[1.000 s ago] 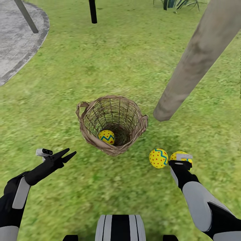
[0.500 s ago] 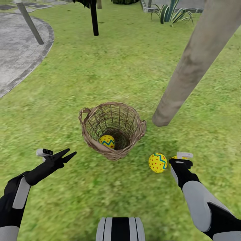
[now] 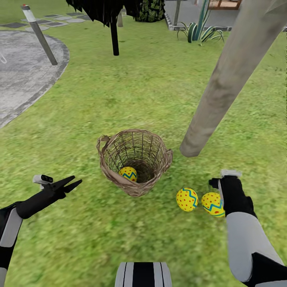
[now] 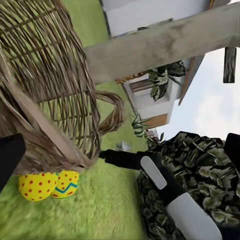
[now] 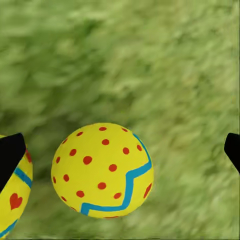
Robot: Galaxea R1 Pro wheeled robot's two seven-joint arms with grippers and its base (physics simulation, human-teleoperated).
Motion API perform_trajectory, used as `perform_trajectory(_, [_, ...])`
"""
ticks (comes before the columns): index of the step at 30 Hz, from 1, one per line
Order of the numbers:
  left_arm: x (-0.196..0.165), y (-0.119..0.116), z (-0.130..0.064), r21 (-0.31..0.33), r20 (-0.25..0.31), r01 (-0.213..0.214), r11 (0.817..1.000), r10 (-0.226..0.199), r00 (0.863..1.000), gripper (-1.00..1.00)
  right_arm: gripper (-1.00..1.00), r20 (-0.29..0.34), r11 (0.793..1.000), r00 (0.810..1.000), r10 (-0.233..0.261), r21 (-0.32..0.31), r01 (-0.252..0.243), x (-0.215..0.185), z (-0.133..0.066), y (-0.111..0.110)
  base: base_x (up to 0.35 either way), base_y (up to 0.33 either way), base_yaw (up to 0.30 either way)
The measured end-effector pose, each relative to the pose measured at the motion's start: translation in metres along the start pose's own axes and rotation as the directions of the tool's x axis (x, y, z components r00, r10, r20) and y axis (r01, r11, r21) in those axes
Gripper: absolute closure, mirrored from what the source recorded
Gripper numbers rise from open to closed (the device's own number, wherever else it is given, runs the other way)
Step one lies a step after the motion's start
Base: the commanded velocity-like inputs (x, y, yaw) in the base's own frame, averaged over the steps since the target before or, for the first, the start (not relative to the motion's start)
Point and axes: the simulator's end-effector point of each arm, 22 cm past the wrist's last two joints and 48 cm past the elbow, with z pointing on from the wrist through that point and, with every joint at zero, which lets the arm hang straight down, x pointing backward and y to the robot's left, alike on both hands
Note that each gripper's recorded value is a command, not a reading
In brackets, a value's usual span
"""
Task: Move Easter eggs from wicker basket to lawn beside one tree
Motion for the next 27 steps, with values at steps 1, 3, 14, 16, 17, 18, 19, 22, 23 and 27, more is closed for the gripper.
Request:
perform_trajectory(1, [-0.001, -0.002, 0.0, 0.001, 0.0, -0.004, 1.0, 0.004, 1.0, -1.0, -1.0, -0.01, 0.999, 1.0, 0.017, -0.03, -0.017, -0.001, -0.009, 0.0, 0.0, 0.0, 0.0])
perform_trajectory(3, [-0.003, -0.006, 0.0, 0.005, 0.002, -0.01, 1.0, 0.01, 1.0, -1.0, -1.0, -0.019, 0.995, 0.999, 0.045, -0.086, -0.047, -0.003, -0.026, 0.0, 0.0, 0.0, 0.0])
perform_trajectory(14, [-0.011, -0.031, 0.0, 0.03, 0.011, -0.047, 0.998, 0.046, 0.999, -1.0, -1.0, 0.126, 0.945, 0.985, 0.12, -0.319, -0.074, -0.047, -0.108, 0.01, 0.0, 0.0, 0.0])
perform_trajectory(16, [-0.013, -0.036, 0.0, 0.034, 0.012, -0.054, 0.998, 0.054, 0.998, -1.0, -1.0, 0.132, 0.91, 0.982, 0.133, -0.409, -0.068, -0.052, -0.125, 0.024, 0.0, 0.0, 0.0])
perform_trajectory(17, [-0.013, -0.038, 0.0, 0.036, 0.013, -0.058, 0.998, 0.057, 0.998, -1.0, -1.0, 0.135, 0.901, 0.982, 0.135, -0.428, -0.064, -0.054, -0.129, 0.027, 0.0, 0.0, 0.0])
perform_trajectory(18, [-0.014, -0.041, 0.0, 0.039, 0.015, -0.061, 0.997, 0.061, 0.998, -1.0, -1.0, 0.138, 0.867, 0.981, 0.139, -0.496, -0.053, -0.057, -0.14, 0.041, 0.0, 0.0, 0.0])
perform_trajectory(19, [-0.015, -0.043, 0.0, 0.043, 0.018, -0.065, 0.997, 0.064, 0.998, -1.0, -1.0, 0.141, 0.852, 0.98, 0.141, -0.522, -0.047, -0.058, -0.146, 0.045, 0.0, 0.0, 0.0])
perform_trajectory(22, [-0.017, -0.05, 0.0, 0.053, 0.025, -0.074, 0.996, 0.073, 0.997, -1.0, -1.0, 0.153, 0.826, 0.977, 0.15, -0.562, -0.039, -0.064, -0.158, 0.049, 0.0, 0.0, 0.0])
perform_trajectory(23, [-0.017, -0.053, 0.0, 0.057, 0.027, -0.077, 0.995, 0.075, 0.997, -1.0, -1.0, 0.155, 0.822, 0.975, 0.162, -0.567, -0.046, -0.065, -0.16, 0.046, 0.0, 0.0, 0.0])
perform_trajectory(27, [-0.02, -0.062, 0.0, 0.066, 0.031, -0.091, 0.994, 0.089, 0.996, -1.0, -1.0, 0.165, 0.806, 0.969, 0.184, -0.589, -0.053, -0.071, -0.17, 0.042, 0.0, 0.0, 0.0])
